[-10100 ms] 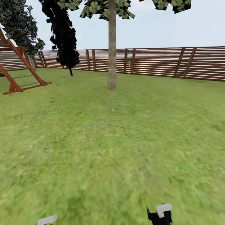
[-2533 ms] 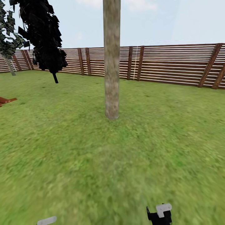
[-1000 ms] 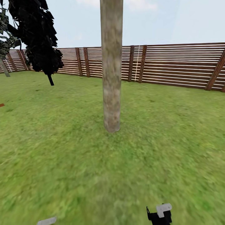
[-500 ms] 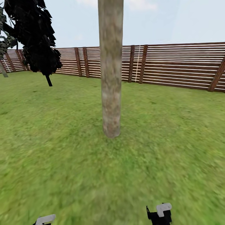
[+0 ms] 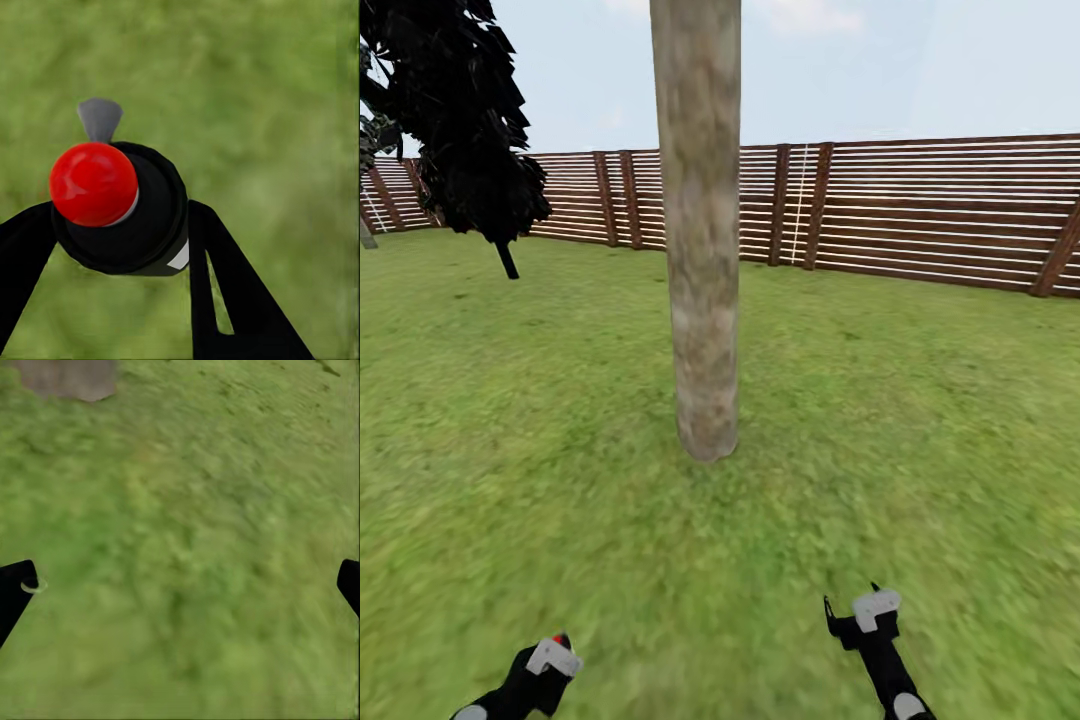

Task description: In the garden, pick up the pesticide atomizer on the floor and spray pesticide onto both trees until each tree trunk is fully covered.

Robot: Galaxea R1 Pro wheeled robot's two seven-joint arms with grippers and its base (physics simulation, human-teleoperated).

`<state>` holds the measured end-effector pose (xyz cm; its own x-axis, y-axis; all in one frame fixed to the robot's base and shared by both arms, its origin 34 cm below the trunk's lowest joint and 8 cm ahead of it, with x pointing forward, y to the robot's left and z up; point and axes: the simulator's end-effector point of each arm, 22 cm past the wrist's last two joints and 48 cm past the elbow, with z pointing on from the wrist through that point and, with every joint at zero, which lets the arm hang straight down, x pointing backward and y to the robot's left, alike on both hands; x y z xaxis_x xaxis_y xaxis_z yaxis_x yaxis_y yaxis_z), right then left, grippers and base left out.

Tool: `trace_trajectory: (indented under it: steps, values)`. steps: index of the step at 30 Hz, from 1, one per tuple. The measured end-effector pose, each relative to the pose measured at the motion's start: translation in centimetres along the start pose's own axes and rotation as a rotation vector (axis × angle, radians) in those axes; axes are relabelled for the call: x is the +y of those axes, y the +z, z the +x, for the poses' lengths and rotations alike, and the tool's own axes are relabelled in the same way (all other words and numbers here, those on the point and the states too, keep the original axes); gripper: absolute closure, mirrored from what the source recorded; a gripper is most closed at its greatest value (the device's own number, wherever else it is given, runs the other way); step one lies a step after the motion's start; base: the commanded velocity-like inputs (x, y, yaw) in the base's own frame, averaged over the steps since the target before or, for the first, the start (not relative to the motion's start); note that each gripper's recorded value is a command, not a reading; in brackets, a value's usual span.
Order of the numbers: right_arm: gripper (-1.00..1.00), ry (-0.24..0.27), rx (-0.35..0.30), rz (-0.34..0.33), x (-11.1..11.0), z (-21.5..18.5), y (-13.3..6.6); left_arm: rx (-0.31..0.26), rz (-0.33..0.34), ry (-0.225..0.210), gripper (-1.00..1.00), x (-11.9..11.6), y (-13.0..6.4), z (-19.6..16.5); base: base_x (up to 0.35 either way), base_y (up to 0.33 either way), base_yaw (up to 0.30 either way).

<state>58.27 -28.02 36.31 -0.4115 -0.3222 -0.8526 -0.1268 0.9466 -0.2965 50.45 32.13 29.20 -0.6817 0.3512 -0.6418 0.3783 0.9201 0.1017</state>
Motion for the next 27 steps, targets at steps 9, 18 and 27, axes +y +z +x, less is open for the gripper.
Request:
trace_trajectory:
  steps: [9,18,27]
  values:
    - [-1.0,-0.304,-0.007,-0.538,11.2,-2.7,-0.3,0.087,0.376,0.212,1.0,-3.7,-1.7,-6.1,0.34,-0.125,0.0]
    - [-1.0,-0.383,0.018,-0.949,15.0,-6.8,-3.0,0.18,0.523,0.41,1.0,-4.8,-2.3,-8.3,0.33,-0.106,0.0]
    - [-1.0,-0.425,0.01,-1.096,18.9,-7.0,-5.6,0.239,0.585,0.497,1.0,-6.4,-2.7,-6.7,0.038,-0.005,0.0]
